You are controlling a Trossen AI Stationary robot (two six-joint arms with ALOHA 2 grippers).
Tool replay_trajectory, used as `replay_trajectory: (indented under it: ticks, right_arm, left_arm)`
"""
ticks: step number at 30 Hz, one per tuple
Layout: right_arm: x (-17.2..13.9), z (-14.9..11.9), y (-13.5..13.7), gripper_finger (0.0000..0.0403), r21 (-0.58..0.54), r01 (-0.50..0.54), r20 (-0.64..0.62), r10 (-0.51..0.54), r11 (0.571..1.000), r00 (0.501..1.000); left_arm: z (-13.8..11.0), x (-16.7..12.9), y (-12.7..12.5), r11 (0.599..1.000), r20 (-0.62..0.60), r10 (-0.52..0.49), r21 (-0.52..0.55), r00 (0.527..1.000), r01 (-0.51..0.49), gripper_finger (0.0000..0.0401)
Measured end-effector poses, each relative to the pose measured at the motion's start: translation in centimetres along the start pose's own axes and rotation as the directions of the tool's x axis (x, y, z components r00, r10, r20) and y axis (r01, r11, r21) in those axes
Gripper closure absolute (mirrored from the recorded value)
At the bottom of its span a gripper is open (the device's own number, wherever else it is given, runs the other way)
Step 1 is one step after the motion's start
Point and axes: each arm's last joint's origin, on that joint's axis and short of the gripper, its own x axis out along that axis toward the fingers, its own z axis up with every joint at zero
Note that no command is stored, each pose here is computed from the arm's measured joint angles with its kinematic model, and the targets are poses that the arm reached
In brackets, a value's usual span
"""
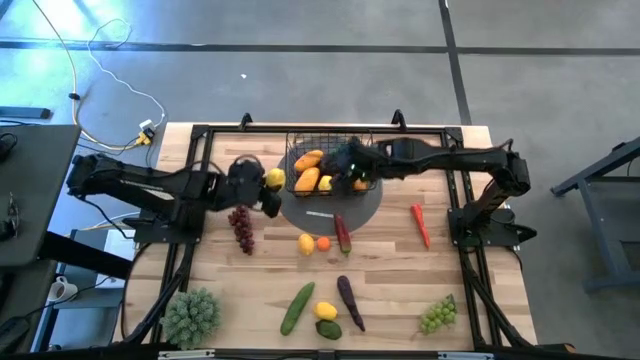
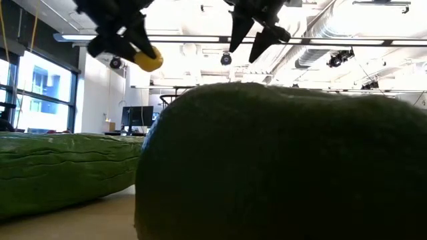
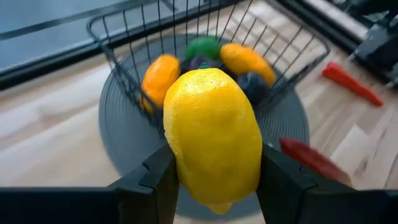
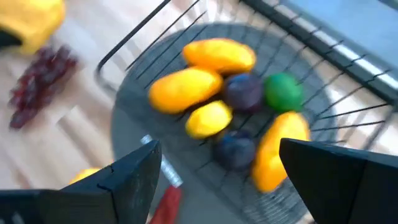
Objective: Build produce basket
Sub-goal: Put the yellow lemon into the black wire basket
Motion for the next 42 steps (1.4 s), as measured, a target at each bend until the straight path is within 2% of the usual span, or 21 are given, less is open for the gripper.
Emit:
replay_trajectory:
  ticks: [12, 19, 24, 30, 37, 42]
  right_arm:
    - [1.0, 3.3, -5.4, 0.0096, -0.01, 0.079, 0.037, -0.078, 0.997, 0.996]
    - [1.4, 4.5, -7.3, 0.0096, -0.014, 0.108, 0.066, -0.107, 0.994, 0.992]
    - [1.6, 5.3, -8.4, 0.0096, -0.019, 0.121, 0.101, -0.118, 0.993, 0.988]
    - [1.8, 6.3, -9.5, 0.0096, 0.029, 0.117, 0.156, -0.12, 0.993, 0.98]
    - [2.0, 6.7, -10.7, 0.0096, 0.061, 0.138, 0.155, -0.146, 0.989, 0.977]
    - [2.0, 6.8, -11.2, 0.0096, 0.08, 0.144, 0.153, -0.155, 0.986, 0.976]
  left_arm:
    - [5.6, 2.5, 2.4, 0.992, 0.183, -0.121, -0.012, 0.976, 0.125, 0.0243]
    - [7.5, 3.2, 3.8, 0.984, 0.262, -0.155, -0.043, 0.952, 0.172, 0.0243]
    - [8.1, 4.2, 3.9, 0.977, 0.282, -0.191, -0.041, 0.94, 0.21, 0.0243]
    - [8.2, 6.2, 3.3, 0.971, 0.285, -0.225, -0.014, 0.932, 0.239, 0.0243]
    - [7.6, 8.8, 2.8, 0.969, 0.254, -0.243, 0.111, 0.936, 0.222, 0.0241]
    - [6.9, 10.9, 2.4, 0.968, 0.232, -0.238, 0.141, 0.943, 0.209, 0.023]
